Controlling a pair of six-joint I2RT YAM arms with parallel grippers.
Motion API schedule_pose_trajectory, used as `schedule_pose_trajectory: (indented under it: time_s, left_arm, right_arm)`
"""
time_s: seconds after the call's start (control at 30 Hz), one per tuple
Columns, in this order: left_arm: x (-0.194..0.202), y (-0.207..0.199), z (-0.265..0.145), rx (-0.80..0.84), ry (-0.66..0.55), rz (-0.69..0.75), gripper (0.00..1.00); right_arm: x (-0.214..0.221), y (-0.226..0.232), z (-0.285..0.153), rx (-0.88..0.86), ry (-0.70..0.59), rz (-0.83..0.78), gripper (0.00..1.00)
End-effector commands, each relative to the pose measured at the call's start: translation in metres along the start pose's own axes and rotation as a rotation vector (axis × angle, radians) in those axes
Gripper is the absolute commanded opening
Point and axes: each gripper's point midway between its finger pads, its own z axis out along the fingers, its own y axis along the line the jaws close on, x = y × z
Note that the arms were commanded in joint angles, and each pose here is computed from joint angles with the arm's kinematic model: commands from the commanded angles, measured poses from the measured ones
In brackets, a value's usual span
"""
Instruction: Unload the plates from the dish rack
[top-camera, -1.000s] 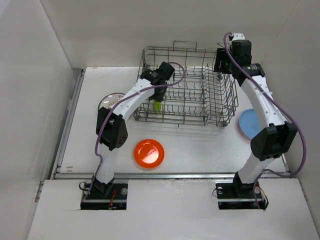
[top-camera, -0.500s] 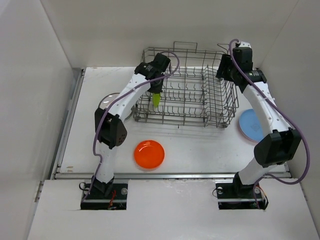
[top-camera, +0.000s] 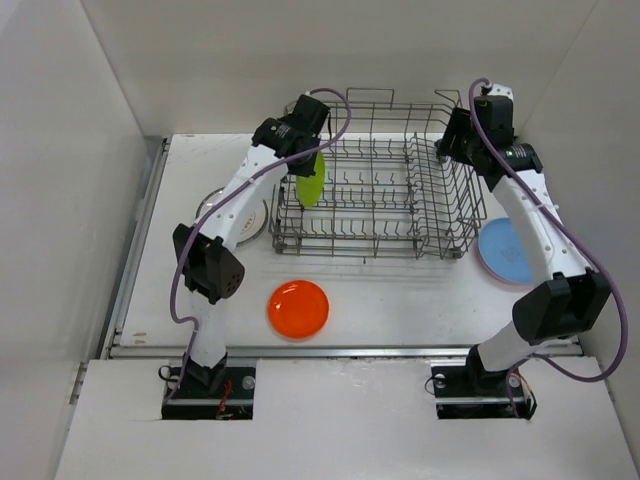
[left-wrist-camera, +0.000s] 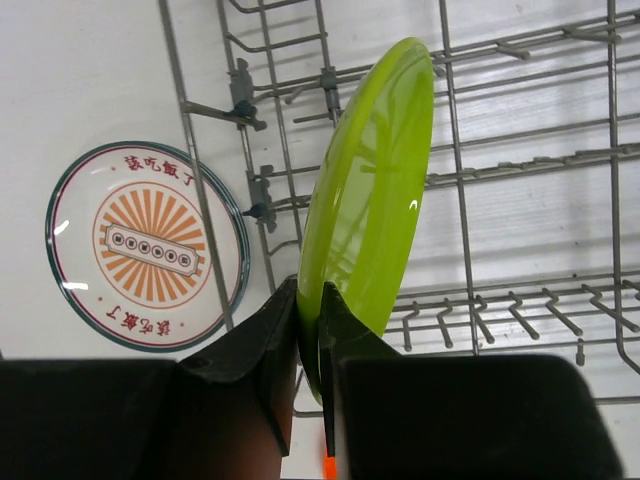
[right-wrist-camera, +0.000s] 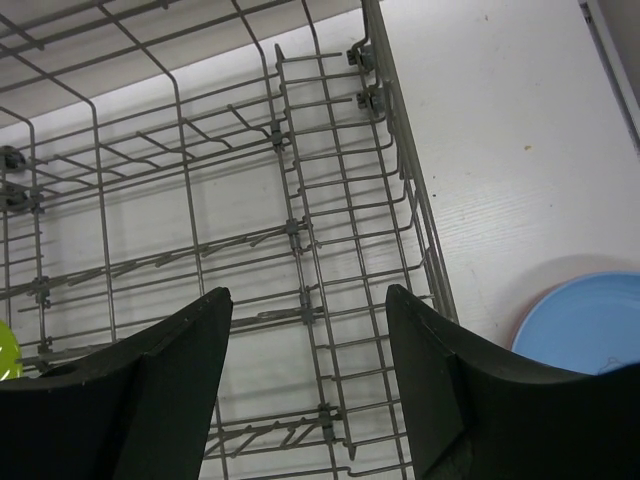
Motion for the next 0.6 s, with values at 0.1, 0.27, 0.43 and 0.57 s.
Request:
schedule_pose_trajectory:
  time_s: [0.1, 0.27, 0.43, 0.57]
  left_arm:
    - [-0.034, 0.017, -0.024, -0.031, -0.125, -0.004, 0.0]
    - [-0.053, 0.024, -0.053, 0.002, -0.211, -0.03, 0.0]
    - [-0.048, 0.047, -0.07, 0.097, -0.223, -0.106, 0.0]
    - [-0.028, 0.041, -0.075, 0.349, -0.173, -0.17, 0.0]
  right_arm:
    - [-0.008, -0.003, -0.018, 0.001, -0.037, 0.031, 0.69]
    - [0.001, -0.004, -0.017, -0.001, -0.016, 0.035, 0.69]
    - [0.008, -0.007, -0.019, 0.002, -0.006, 0.033, 0.69]
    - [0.011, -0.005, -0.021, -0.014, 0.003, 0.041, 0.69]
